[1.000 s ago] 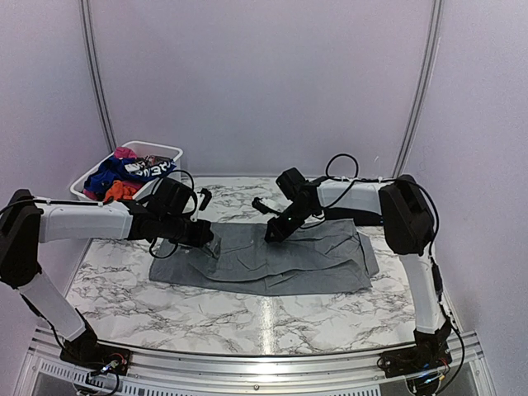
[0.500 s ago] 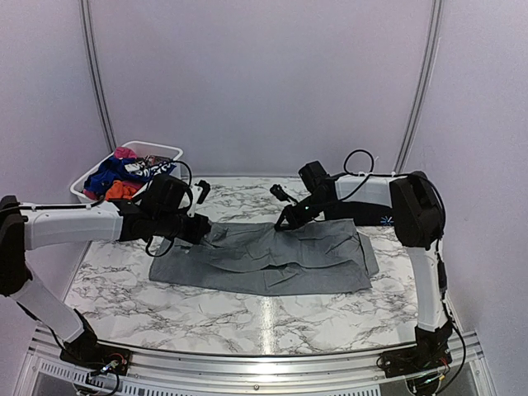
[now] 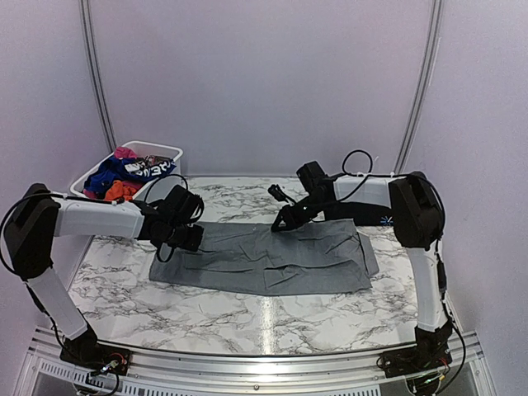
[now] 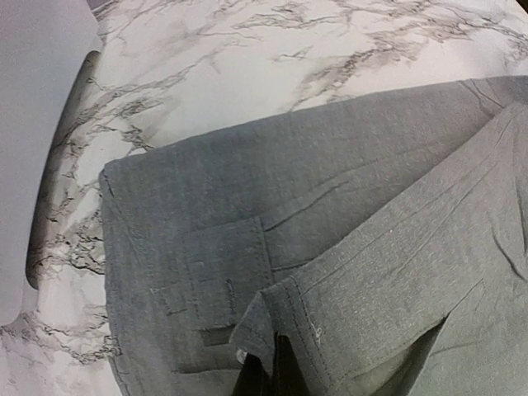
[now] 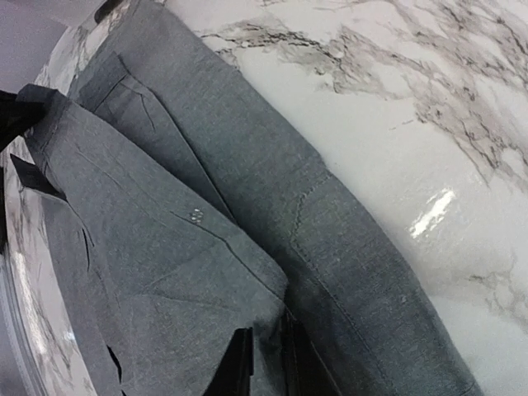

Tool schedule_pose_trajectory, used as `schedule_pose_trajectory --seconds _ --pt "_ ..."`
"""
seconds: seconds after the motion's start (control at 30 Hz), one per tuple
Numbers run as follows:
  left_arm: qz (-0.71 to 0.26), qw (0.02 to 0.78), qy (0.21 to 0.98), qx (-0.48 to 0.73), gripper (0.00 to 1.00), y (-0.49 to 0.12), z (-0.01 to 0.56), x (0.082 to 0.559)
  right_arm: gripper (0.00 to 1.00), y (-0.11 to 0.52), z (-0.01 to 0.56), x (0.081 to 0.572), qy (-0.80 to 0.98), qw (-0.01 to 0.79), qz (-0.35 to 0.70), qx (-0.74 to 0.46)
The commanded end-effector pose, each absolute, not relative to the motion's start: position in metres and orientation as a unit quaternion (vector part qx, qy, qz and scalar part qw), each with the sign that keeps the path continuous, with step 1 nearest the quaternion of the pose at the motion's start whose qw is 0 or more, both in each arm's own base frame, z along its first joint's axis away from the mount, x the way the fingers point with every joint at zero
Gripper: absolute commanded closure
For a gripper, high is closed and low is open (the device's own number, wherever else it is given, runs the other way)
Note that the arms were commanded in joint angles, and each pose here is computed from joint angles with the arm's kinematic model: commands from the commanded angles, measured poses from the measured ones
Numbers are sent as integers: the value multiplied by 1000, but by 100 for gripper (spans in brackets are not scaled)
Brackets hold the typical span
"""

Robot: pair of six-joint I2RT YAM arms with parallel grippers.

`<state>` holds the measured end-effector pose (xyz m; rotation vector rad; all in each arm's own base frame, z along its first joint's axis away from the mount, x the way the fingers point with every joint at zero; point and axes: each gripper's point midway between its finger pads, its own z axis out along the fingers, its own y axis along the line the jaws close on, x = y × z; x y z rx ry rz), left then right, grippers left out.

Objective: Fold and stack the mixed laundry pile
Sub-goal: Adjust the rectangle-folded shirt at the center of the board.

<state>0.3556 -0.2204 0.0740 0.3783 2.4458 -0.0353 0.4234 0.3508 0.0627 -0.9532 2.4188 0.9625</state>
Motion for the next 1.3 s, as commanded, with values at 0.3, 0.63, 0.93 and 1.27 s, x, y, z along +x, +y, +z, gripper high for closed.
schedule_pose_trajectory --seconds 0.3,0.63,0.93,1.27 --pt "83 346 926 125 74 -191 107 380 58 306 116 416 905 228 235 -271" --pt "-10 315 920 231 27 -250 107 387 62 273 108 329 926 169 271 -201" --pt "24 158 958 237 45 -233 8 349 61 240 65 302 953 125 227 -157" --pt "48 65 993 82 56 -160 -14 231 60 227 110 293 945 134 242 -176"
